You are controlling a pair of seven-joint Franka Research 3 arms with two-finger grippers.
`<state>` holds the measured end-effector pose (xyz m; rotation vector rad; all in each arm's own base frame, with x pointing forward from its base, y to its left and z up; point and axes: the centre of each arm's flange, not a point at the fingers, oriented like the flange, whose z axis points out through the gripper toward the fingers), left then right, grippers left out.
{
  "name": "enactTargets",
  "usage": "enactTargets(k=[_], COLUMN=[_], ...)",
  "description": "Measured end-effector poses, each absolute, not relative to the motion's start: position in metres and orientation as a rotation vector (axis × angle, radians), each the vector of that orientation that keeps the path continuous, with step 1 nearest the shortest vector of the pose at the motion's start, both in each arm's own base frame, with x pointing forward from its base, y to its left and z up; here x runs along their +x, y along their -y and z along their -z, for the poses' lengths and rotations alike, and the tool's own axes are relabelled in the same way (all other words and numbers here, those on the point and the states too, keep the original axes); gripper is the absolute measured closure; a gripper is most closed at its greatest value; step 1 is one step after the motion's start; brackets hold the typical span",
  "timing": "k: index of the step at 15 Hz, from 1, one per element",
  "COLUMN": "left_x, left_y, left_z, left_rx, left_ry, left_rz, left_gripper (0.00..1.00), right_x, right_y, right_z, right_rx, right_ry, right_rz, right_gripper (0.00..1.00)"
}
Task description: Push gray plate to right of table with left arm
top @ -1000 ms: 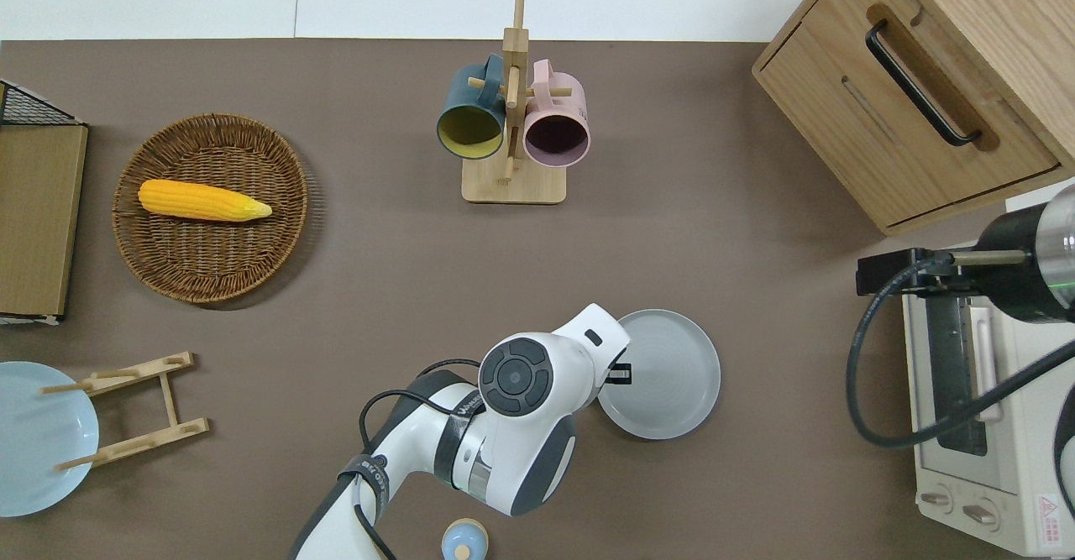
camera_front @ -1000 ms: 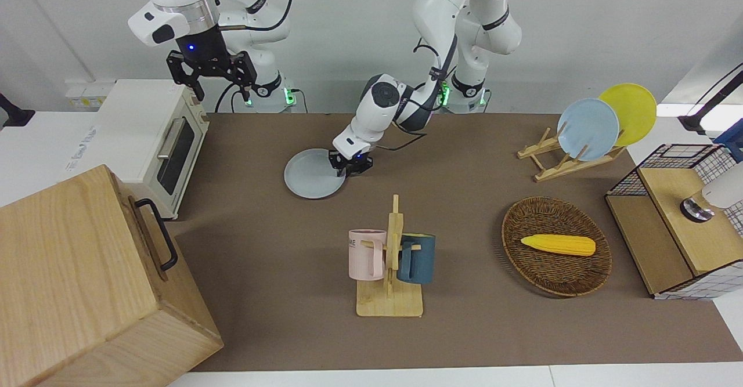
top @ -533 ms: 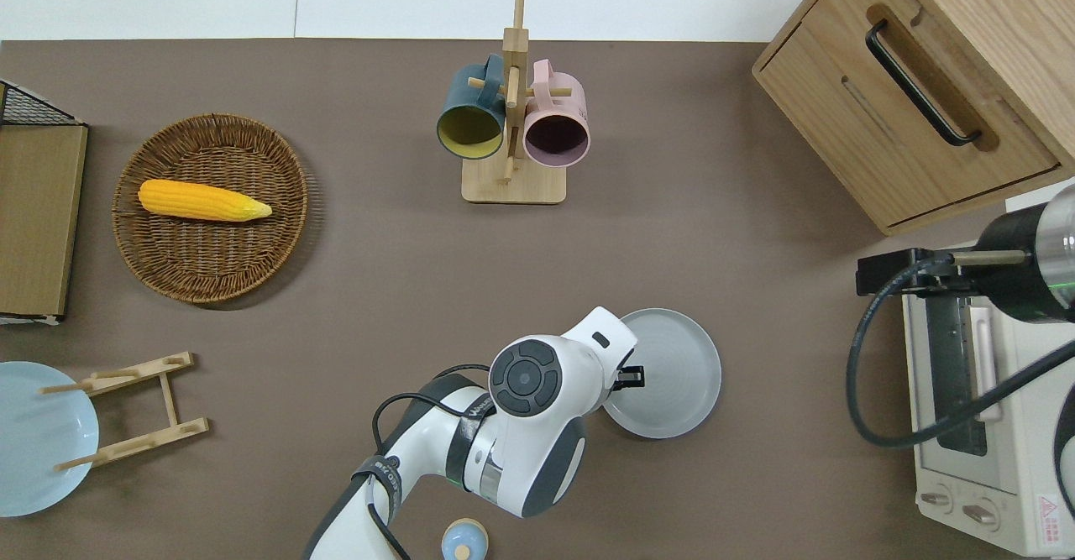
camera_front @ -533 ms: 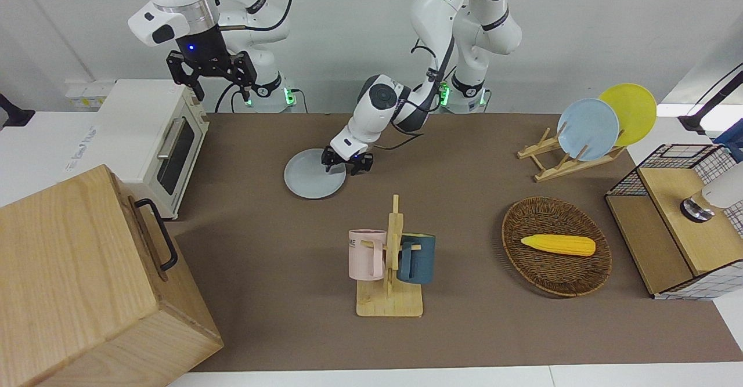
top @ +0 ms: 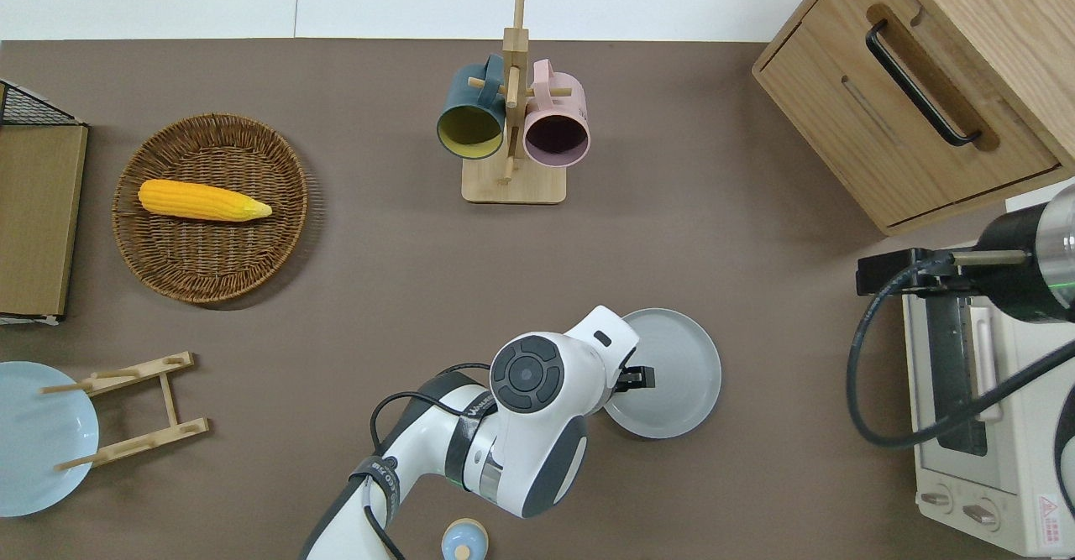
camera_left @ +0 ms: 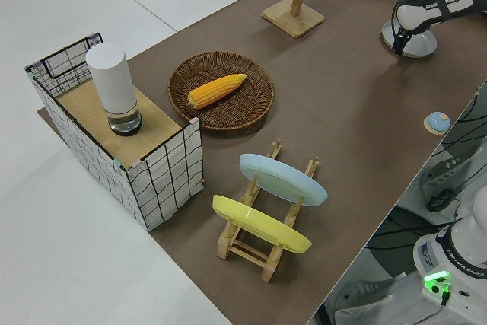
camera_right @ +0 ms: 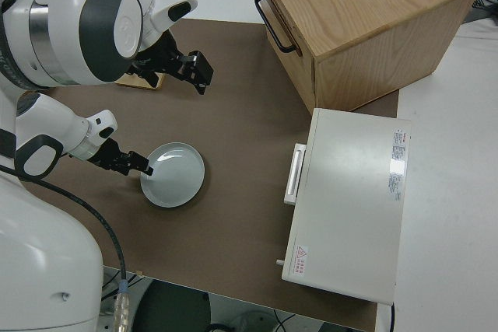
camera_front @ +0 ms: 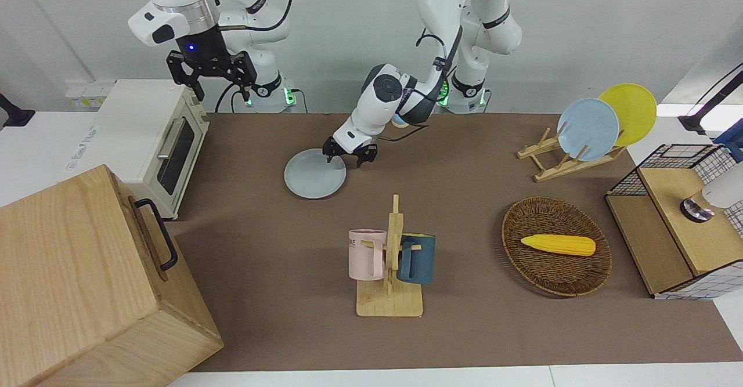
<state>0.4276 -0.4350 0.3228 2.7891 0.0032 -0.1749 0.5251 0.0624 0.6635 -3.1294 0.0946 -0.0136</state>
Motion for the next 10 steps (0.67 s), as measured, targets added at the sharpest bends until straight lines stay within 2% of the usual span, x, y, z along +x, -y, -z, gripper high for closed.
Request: enactTargets(k=[4, 6, 10], left_x=[0.439, 0.455, 0.469], left_y=[0.414, 0.382, 0.332], left_z=[-0.344, -0.362, -0.398], left_rx=[2.797, 2.827, 2.912], left_ry=[-0.026, -0.034, -0.025], left_rz=[0.2, 0.215, 0.245], left_gripper=[0.0, 0.0, 0.0], right_x=[0.525, 0.525, 0.525], right_y=[-0.062, -0.062, -0.062], right_z=[-0.663, -0.663, -0.663], right_rx=[-3.129, -3.129, -3.129], right_ry=[-0.095, -0.095, -0.095], right_rz=[0.014, 0.014, 0.014], right_gripper=[0.0, 0.0, 0.0])
